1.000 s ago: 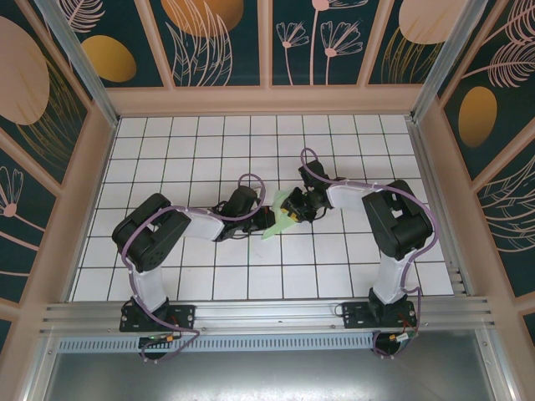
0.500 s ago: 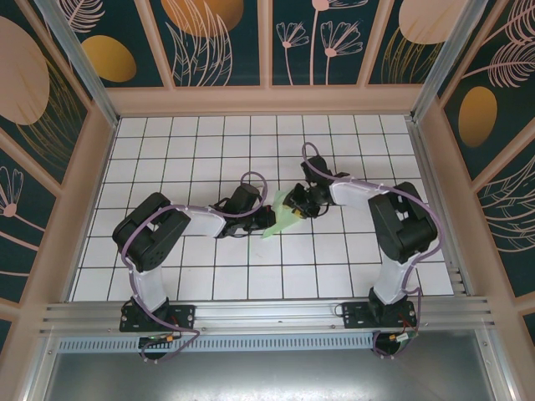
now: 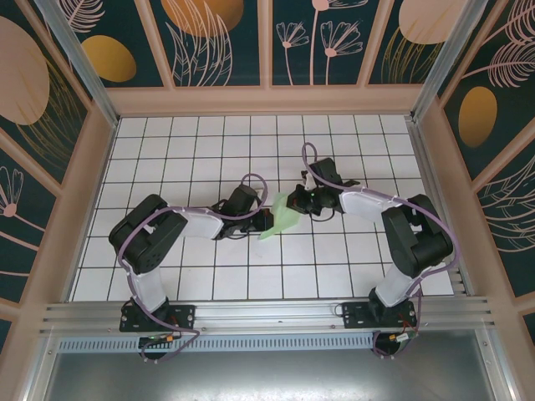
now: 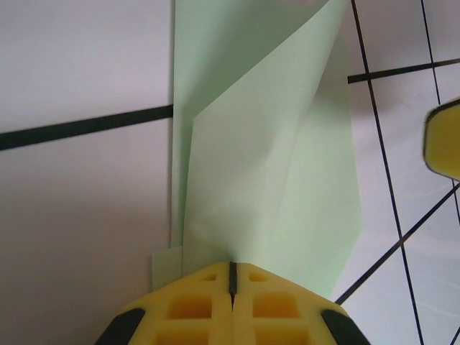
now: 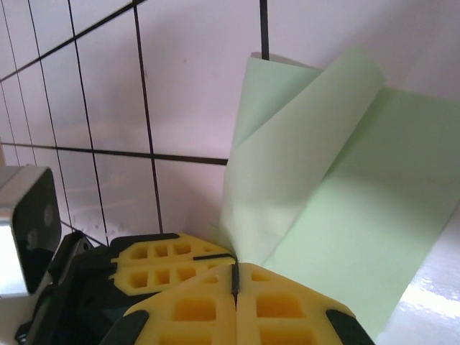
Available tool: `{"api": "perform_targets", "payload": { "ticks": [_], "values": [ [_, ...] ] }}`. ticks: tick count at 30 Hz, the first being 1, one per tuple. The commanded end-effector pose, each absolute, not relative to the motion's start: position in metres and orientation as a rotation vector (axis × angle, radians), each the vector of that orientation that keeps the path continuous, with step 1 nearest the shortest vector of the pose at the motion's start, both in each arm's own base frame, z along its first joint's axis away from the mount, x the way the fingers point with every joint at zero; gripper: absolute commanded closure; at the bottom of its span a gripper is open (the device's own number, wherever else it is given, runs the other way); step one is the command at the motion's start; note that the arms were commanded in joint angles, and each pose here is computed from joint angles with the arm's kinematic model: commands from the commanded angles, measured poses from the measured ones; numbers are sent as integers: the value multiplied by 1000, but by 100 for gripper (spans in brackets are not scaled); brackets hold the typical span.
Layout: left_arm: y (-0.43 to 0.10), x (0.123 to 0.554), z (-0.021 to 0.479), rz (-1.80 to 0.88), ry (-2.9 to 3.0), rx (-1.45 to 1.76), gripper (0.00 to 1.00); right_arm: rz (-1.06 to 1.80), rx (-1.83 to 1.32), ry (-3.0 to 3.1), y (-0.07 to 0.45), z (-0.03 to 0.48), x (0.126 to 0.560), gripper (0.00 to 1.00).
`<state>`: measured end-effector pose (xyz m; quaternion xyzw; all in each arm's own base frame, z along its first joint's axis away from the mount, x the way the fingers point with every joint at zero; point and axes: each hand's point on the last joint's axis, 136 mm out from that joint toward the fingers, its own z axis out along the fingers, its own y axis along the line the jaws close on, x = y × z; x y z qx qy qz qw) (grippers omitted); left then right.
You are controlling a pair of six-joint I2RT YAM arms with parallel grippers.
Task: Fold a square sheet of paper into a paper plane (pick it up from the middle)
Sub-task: Fourth fold the wing at the center of the table.
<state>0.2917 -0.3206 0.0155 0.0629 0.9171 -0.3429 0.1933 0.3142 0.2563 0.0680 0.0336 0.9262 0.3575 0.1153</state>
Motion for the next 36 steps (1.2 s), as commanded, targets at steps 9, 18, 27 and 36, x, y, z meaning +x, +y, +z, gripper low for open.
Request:
{"api": "perform_targets", "payload": {
  "ticks": [9,18,27,36],
  "values": [
    [-292,264,-12,-848,2724,189,100,1135,-104,2692,287,52,303,100],
    [-291,265,-12,-844,2723,173,100,1157,-132,2724,298,35,294,100],
    [-292,265,-12,-845,2724,172,100,1104,-121,2774,296,20,292,100],
    [-285,258,-18,-820,2753,167,100,874,6,2793,257,-1,324,100]
  ]
}}
